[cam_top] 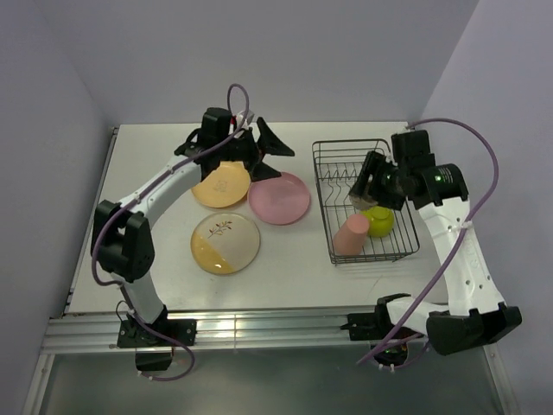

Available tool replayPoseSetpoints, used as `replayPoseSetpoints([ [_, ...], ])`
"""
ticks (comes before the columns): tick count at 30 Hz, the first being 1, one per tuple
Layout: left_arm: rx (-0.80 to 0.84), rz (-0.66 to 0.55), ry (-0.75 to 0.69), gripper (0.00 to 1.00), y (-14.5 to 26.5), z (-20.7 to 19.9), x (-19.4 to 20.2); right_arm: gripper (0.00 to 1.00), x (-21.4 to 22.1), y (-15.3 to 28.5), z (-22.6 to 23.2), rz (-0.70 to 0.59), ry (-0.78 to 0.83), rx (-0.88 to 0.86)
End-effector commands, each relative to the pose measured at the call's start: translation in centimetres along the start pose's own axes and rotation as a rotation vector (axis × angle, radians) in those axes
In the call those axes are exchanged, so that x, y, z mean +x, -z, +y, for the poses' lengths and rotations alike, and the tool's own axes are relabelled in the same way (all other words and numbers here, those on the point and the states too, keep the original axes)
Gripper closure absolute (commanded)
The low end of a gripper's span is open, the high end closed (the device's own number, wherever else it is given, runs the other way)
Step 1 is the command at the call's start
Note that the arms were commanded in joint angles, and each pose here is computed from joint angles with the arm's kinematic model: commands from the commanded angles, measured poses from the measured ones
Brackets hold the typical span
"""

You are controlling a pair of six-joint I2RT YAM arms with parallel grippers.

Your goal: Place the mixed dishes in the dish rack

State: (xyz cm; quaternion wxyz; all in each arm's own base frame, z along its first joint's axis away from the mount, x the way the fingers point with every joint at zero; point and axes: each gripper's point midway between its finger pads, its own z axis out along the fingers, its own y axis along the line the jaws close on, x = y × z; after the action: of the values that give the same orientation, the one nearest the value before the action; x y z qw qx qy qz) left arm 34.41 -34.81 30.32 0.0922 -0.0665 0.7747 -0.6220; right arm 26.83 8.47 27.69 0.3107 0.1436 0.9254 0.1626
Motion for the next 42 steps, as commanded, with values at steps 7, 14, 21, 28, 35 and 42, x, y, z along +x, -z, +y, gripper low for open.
replayPoseSetpoints([
  [7,-0.792,-0.031,-0.106,0.01,4.6,19.0,-0.2,1.00,7.9,0.1,-9.2,0.134,-0.109,0.371],
  [14,-0.834,-0.027,-0.144,0.01,4.9,20.6,-0.6,1.00,10.5,-2.1,-12.8,0.198,-0.198,0.493],
  [21,-0.815,-0.019,-0.180,0.02,4.9,19.7,-0.9,1.00,8.8,-3.0,-13.6,0.172,-0.229,0.489],
  [28,-0.835,0.006,-0.191,0.02,4.8,20.4,-1.0,1.00,7.1,-3.8,-15.6,0.154,-0.263,0.560],
  [35,-0.863,0.001,-0.232,0.05,5.0,19.7,-1.9,1.00,6.1,-6.3,-17.3,0.187,-0.280,0.593],
  [42,-0.884,0.013,-0.260,0.06,5.1,19.4,-2.2,1.00,5.9,-9.6,-18.6,0.244,-0.281,0.620],
])
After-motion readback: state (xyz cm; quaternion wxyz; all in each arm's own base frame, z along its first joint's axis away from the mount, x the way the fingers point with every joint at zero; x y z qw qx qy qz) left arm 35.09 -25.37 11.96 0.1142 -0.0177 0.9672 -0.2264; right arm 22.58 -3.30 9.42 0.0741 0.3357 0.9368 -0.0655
